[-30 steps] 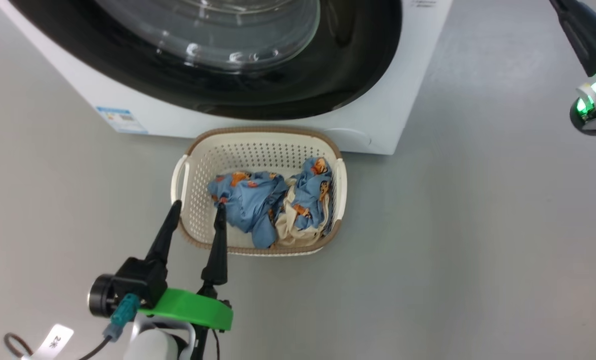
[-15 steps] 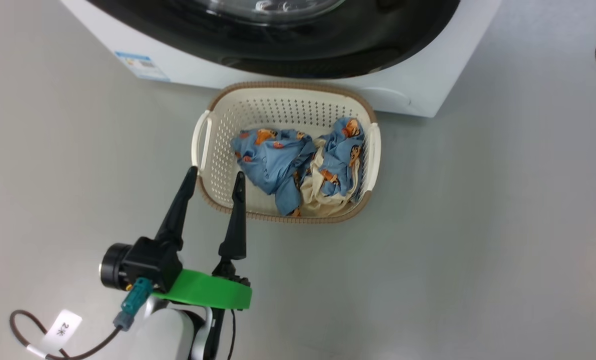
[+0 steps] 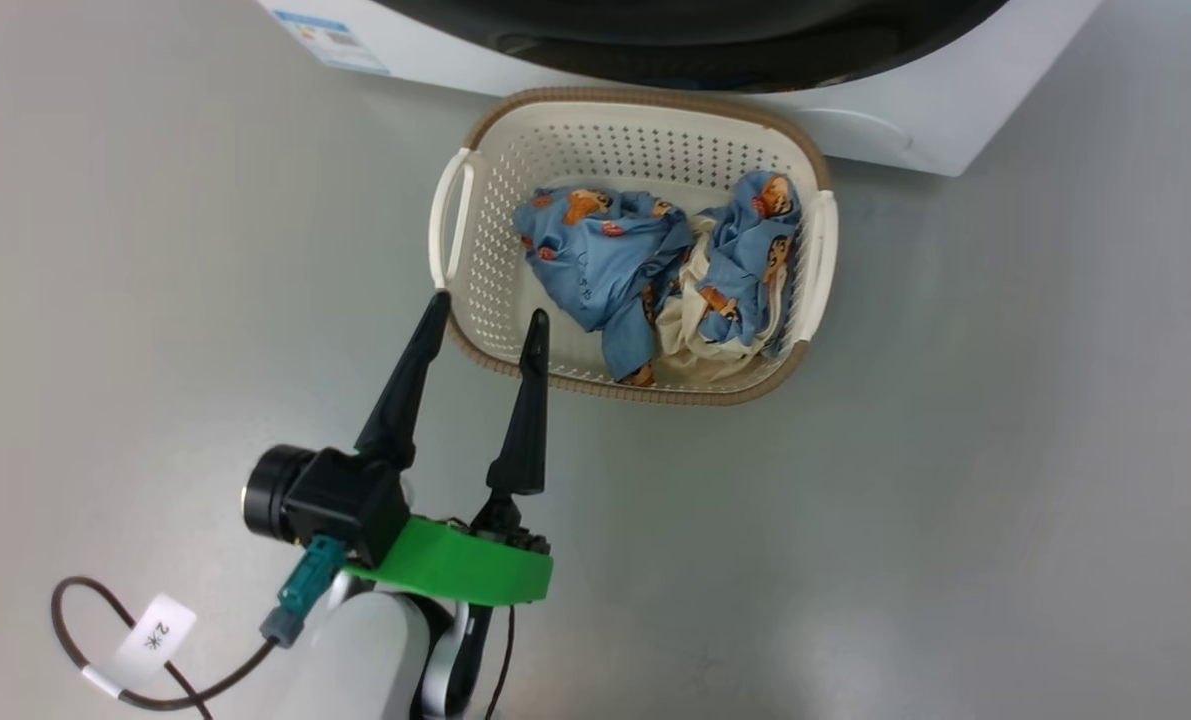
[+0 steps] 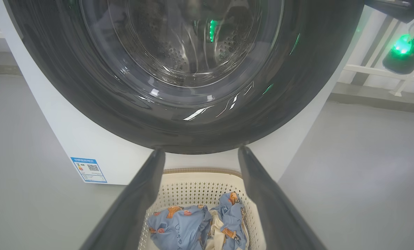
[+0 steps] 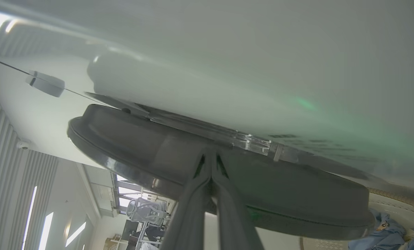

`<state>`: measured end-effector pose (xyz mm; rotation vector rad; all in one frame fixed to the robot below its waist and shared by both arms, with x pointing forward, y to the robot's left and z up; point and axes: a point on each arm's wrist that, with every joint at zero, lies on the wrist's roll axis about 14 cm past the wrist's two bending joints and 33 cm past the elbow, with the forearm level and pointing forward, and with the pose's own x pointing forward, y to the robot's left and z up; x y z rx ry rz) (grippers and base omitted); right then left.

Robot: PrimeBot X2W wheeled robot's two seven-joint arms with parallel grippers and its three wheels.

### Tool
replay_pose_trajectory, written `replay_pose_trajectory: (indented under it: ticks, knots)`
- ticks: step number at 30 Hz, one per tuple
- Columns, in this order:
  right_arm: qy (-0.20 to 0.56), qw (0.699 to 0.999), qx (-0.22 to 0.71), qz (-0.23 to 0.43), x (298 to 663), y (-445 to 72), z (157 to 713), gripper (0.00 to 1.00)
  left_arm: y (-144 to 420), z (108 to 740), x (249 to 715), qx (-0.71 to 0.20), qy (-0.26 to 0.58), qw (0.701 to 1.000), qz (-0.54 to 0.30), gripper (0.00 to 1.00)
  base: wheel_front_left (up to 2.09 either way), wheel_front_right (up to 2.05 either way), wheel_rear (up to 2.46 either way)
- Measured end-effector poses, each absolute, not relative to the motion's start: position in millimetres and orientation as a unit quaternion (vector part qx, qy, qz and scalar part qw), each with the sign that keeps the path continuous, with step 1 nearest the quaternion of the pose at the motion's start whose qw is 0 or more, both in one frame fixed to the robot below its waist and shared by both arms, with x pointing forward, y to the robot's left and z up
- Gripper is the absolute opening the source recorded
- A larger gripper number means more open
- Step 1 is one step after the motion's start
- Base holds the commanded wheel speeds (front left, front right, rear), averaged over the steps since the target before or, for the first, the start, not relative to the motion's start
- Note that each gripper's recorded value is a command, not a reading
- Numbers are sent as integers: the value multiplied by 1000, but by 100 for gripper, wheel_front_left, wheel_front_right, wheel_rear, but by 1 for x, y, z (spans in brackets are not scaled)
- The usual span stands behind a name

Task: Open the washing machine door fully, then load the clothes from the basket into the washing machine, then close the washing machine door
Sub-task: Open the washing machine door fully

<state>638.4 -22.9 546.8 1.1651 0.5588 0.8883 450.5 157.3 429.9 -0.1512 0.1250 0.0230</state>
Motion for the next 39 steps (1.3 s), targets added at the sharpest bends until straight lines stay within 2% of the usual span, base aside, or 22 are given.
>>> replay_pose_trajectory:
  ticks: [16, 39]
  knots:
    - [272, 693, 508, 434, 650, 7, 537, 0, 161, 427, 455, -81, 65, 994, 24, 100, 0, 0, 0]
    - [324, 676, 466, 470, 593, 27, 543, 0, 152, 461, 452, -81, 23, 996, 8, 100, 0, 0, 0]
